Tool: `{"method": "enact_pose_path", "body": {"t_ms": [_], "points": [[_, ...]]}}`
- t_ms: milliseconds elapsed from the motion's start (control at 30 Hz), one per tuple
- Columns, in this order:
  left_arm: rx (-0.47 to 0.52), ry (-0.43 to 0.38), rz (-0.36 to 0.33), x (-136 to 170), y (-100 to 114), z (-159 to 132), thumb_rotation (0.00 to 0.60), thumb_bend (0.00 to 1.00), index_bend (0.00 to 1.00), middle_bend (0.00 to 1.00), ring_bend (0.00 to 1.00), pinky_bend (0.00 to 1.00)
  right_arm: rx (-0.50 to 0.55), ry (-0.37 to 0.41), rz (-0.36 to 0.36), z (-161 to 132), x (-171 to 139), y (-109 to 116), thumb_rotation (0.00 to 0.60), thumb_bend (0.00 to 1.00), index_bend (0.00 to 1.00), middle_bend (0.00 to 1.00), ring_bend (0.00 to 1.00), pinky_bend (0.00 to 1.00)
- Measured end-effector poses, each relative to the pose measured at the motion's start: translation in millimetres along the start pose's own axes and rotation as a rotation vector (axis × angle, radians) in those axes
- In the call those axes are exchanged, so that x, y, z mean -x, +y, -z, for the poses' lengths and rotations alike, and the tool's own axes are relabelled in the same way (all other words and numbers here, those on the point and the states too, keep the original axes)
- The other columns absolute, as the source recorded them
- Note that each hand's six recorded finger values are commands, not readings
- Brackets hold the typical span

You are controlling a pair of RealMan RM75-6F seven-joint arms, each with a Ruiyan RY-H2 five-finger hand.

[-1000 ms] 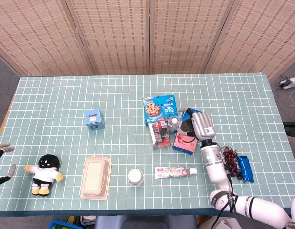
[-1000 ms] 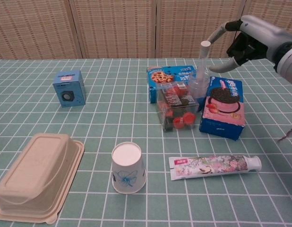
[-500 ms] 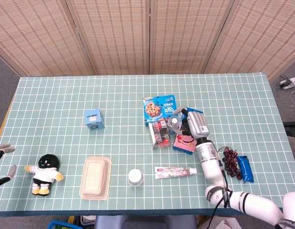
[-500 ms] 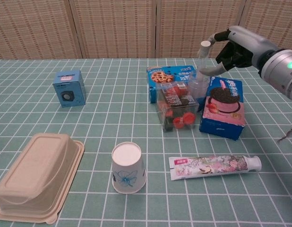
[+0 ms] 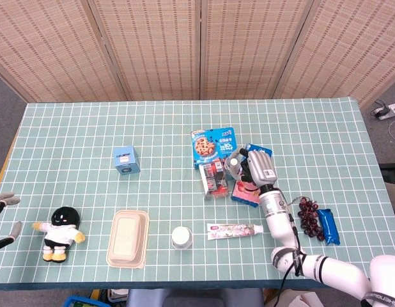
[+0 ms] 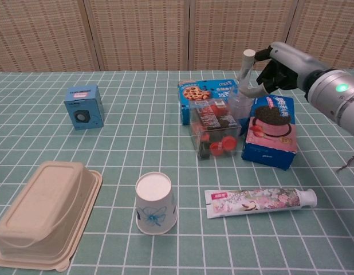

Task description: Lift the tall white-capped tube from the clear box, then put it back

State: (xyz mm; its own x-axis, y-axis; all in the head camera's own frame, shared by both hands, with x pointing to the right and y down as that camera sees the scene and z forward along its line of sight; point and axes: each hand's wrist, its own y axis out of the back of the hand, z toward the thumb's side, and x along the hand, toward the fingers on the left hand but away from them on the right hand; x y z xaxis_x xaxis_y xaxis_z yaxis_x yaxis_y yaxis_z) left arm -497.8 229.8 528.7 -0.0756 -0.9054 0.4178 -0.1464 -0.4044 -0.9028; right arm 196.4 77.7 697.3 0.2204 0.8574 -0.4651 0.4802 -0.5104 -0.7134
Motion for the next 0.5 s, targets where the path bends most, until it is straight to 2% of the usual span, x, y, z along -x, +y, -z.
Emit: {"method": "enact_pose_path", "body": {"t_ms": [200,500], "points": [[0.001,-0.001,-0.001,0.0,0.3,-0.1,0.6,0.36,0.38,0.24,0.18,0.34,-0.004,-0.002,0.002,1.0,1.6,-2.3,0.6,0.32,0.49,1.0,1.0,1.0],[0.002,-0.002,-0.001,0.2,0.5,-0.3,0.6,0.36,0.38,0.24,0.18,0.34,-0.006,0.003,0.015,0.4,1.3,-1.2,0.6,0.33,0.62,1.0,1.0,1.0]]}}
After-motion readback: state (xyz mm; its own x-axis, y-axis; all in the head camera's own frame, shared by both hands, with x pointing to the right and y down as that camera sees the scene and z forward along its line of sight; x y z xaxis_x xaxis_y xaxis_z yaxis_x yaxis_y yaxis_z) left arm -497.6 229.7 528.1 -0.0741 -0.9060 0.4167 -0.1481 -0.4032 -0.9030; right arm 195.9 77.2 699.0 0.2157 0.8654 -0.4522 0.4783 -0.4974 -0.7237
